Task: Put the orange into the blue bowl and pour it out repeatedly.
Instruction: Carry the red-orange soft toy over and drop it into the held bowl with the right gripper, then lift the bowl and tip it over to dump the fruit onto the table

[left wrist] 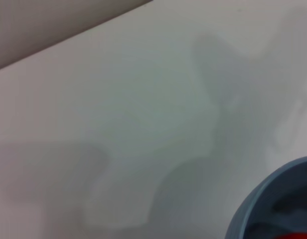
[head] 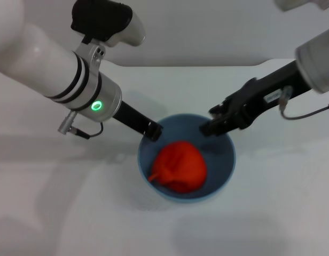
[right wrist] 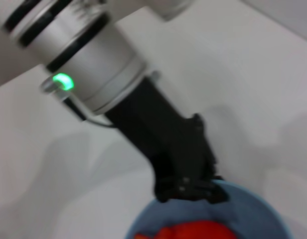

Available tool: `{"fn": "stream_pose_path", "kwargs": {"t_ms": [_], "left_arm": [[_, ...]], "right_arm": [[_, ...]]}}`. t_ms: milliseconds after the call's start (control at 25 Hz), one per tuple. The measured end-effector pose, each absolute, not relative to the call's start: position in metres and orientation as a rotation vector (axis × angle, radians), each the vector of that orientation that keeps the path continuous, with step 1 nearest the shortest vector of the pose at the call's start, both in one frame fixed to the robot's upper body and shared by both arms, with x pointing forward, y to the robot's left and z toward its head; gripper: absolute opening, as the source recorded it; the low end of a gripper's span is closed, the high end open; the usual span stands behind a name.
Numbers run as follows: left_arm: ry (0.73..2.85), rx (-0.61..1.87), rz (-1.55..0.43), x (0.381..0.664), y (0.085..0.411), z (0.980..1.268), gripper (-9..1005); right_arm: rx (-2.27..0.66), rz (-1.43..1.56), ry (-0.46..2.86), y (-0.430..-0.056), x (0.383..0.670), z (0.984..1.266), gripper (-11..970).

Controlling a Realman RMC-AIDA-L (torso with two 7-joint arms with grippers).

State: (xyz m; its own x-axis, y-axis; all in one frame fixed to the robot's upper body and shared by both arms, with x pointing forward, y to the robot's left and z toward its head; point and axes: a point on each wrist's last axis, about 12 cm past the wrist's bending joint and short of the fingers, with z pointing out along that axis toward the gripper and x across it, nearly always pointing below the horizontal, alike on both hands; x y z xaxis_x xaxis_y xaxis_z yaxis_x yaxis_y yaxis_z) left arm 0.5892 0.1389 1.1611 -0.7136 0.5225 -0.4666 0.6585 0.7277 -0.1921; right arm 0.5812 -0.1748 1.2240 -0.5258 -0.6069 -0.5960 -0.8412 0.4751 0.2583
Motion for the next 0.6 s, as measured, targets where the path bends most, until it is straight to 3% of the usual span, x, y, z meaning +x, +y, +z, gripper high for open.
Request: {"fn": "stream_pose_path", "kwargs": {"t_ms": [160, 360, 600], "left_arm": [[2.462, 0.895, -0.469, 0.592, 0.141, 1.169, -1], [2.186, 0.824, -0.406, 0.589, 0.156, 1.185, -1], [1.864, 0.861, -0.21, 0.564, 0.168, 1.185, -1]], "right_arm": [[-0.976, 0.631, 2.473, -0.209, 0.588, 1.219, 466], [-0.751, 0.616, 2.622, -0.254, 0.576, 1.201, 470], [-0.502, 0.685, 2.695, -0.299, 0.556, 1.178, 470]]}}
